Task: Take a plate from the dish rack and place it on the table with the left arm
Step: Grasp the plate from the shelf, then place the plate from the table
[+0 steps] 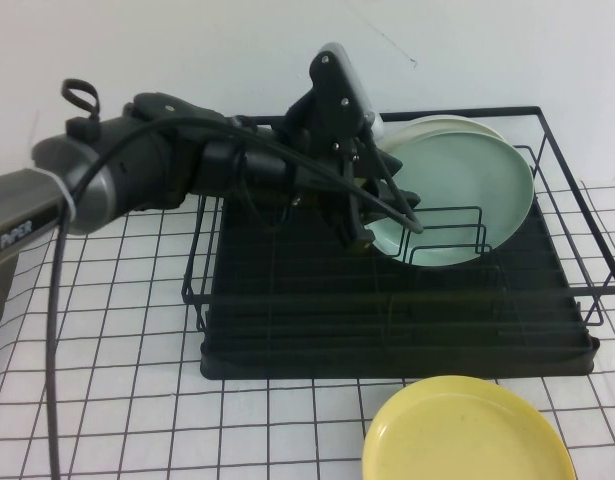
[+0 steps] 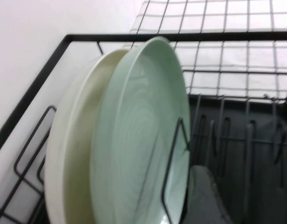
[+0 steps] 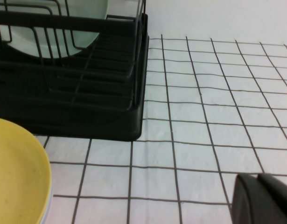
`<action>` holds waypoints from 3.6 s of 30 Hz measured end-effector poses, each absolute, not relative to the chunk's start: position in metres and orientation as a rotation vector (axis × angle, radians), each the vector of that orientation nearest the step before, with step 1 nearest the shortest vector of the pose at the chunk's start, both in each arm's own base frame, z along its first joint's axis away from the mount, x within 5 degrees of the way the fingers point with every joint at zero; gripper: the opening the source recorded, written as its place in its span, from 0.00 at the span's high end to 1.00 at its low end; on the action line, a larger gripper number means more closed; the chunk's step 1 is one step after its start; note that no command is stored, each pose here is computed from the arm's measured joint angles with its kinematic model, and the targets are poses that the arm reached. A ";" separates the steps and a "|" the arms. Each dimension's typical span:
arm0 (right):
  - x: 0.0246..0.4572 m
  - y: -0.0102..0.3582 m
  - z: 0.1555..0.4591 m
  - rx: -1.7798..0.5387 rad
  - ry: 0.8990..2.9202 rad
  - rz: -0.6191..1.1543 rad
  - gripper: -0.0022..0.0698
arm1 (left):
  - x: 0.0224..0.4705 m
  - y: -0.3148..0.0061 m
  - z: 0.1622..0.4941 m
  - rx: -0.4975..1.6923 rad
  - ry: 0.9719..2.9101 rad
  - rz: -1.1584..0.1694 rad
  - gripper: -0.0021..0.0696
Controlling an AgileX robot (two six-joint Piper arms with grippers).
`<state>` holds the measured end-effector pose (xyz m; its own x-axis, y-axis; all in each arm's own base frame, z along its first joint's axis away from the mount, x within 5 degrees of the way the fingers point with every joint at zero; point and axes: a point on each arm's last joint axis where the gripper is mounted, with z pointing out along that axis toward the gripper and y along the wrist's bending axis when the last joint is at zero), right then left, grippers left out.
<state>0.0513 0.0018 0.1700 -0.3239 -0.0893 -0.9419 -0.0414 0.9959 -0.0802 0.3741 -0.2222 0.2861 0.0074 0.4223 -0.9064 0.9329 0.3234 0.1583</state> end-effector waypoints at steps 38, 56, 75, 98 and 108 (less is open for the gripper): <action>0.051 0.002 0.170 -0.094 1.901 -0.048 0.97 | 0.403 -0.224 0.262 1.112 1.588 -0.462 0.43; 0.051 0.002 0.170 -0.094 1.901 -0.048 0.97 | 0.413 -0.226 0.243 1.126 1.557 -0.417 0.43; 0.051 0.002 0.170 -0.094 1.901 -0.048 0.97 | 0.431 -0.236 0.225 1.156 1.537 -0.416 0.44; 0.051 0.002 0.170 -0.094 1.901 -0.048 0.97 | 0.425 -0.235 0.254 1.106 1.506 -0.450 0.86; 0.051 0.002 0.170 -0.094 1.901 -0.048 0.97 | 0.401 -0.225 0.319 0.994 1.509 -0.540 0.86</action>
<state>0.0513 0.0018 0.1700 -0.3239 -0.0893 -0.9419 -0.0414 0.9959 -0.0802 0.4010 -0.2252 0.3188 0.0545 0.2805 -0.9583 0.8246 0.5286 0.2016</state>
